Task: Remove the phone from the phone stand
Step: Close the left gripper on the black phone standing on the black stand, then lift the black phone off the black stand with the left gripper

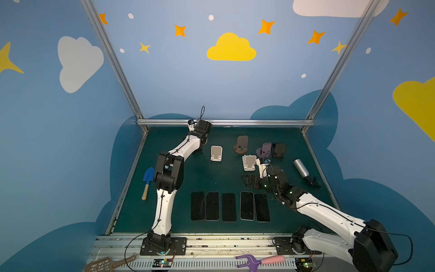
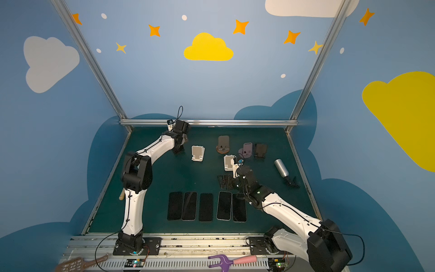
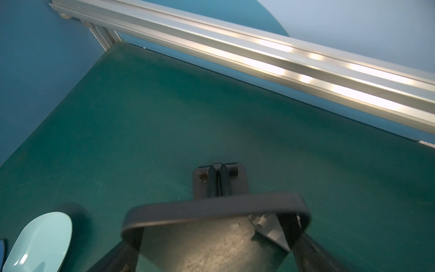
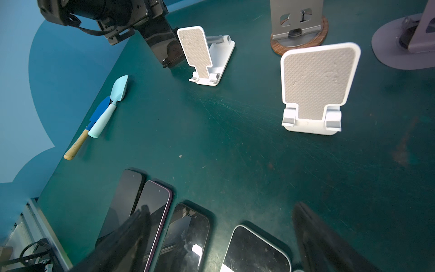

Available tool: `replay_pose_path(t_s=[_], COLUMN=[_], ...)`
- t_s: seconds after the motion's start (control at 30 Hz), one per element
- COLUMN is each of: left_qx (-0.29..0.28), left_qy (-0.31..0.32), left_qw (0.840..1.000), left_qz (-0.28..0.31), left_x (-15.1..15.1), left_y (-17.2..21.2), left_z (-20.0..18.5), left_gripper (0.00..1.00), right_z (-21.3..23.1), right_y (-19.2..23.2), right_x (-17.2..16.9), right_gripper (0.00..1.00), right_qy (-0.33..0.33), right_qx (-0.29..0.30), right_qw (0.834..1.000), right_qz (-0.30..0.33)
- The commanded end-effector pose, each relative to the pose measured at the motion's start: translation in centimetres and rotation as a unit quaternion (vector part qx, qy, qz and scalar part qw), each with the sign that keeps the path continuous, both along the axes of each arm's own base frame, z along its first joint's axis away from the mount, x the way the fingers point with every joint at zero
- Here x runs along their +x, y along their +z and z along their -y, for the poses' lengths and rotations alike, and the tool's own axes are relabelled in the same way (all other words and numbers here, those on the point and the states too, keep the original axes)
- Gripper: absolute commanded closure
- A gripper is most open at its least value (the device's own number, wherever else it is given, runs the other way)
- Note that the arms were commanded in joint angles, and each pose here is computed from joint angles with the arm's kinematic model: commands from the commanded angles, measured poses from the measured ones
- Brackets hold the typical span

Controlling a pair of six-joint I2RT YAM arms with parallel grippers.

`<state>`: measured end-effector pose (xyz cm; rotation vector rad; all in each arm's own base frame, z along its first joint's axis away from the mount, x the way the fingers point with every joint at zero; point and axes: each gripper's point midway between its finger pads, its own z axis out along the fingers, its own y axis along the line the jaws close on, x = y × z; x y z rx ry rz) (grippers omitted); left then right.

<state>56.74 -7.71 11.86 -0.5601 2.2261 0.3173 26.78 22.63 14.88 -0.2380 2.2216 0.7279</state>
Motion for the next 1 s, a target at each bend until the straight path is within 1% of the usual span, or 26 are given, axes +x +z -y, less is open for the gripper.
replay_pose_path(t_s=[0.0, 0.23, 0.37, 0.67, 0.87, 0.97], left_qx=[0.002, 0.015, 0.014, 0.026, 0.025, 0.022], left_qy=[-0.003, -0.012, -0.02, -0.03, -0.036, -0.039], left_qw=[1.0, 1.0, 1.0, 0.999, 0.999, 0.999], left_qz=[0.008, 0.011, 0.008, -0.003, -0.006, -0.003], left_x=[0.9, 1.5, 1.8, 1.7, 1.1, 0.7], left_y=[0.0, 0.1, 0.1, -0.1, -0.1, 0.2], left_z=[-0.2, -0.4, -0.2, -0.2, -0.3, -0.4], left_gripper=[0.02, 0.08, 0.16, 0.26, 0.3, 0.3], right_z=[-0.5, -0.6, -0.7, -0.6, -0.6, -0.6], right_y=[1.2, 1.0, 0.9, 0.9, 0.9, 0.9], right_x=[0.4, 0.4, 0.5, 0.5, 0.5, 0.5], right_gripper=[0.07, 0.07, 0.07, 0.07, 0.07, 0.07], right_qy=[0.008, 0.01, 0.01, 0.01, 0.009, 0.009], right_qx=[0.005, 0.003, 0.002, -0.001, -0.001, 0.001], right_qw=[1.0, 1.0, 1.0, 1.0, 1.0, 1.0], right_qz=[0.01, 0.007, 0.005, 0.006, 0.005, 0.005])
